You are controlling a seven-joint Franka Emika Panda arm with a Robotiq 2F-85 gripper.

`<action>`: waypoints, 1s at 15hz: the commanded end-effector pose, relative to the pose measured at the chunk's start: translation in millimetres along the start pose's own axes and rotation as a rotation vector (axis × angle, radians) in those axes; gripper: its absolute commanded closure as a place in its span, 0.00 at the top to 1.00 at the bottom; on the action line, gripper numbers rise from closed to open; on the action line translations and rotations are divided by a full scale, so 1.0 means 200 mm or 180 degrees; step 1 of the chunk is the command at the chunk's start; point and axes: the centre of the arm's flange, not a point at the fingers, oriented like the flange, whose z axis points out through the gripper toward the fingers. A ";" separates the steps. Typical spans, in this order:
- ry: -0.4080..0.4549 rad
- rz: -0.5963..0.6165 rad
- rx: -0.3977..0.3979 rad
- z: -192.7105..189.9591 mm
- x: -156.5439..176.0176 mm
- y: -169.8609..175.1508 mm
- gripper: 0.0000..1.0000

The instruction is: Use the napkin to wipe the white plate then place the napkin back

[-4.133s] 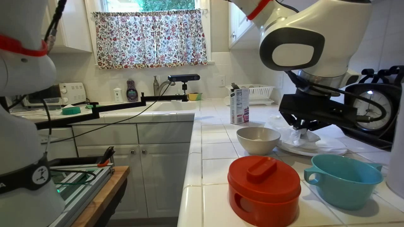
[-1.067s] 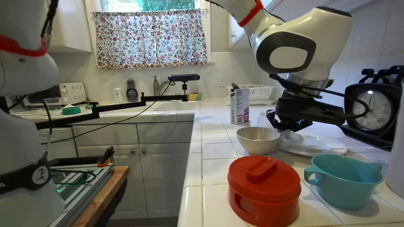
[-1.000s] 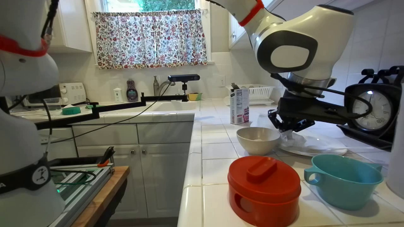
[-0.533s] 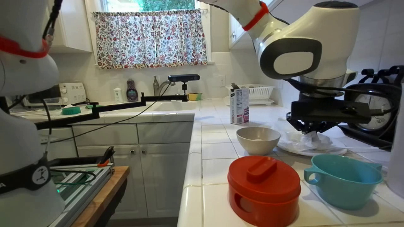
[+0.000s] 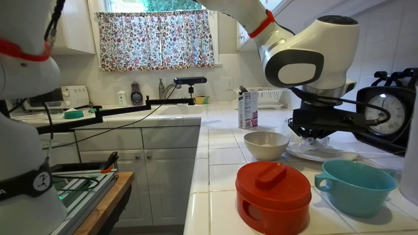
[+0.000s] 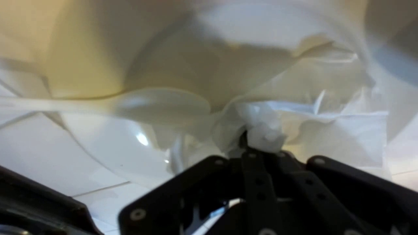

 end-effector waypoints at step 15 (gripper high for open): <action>0.0080 -0.0117 0.0003 -0.05 0.00 0.04 0.00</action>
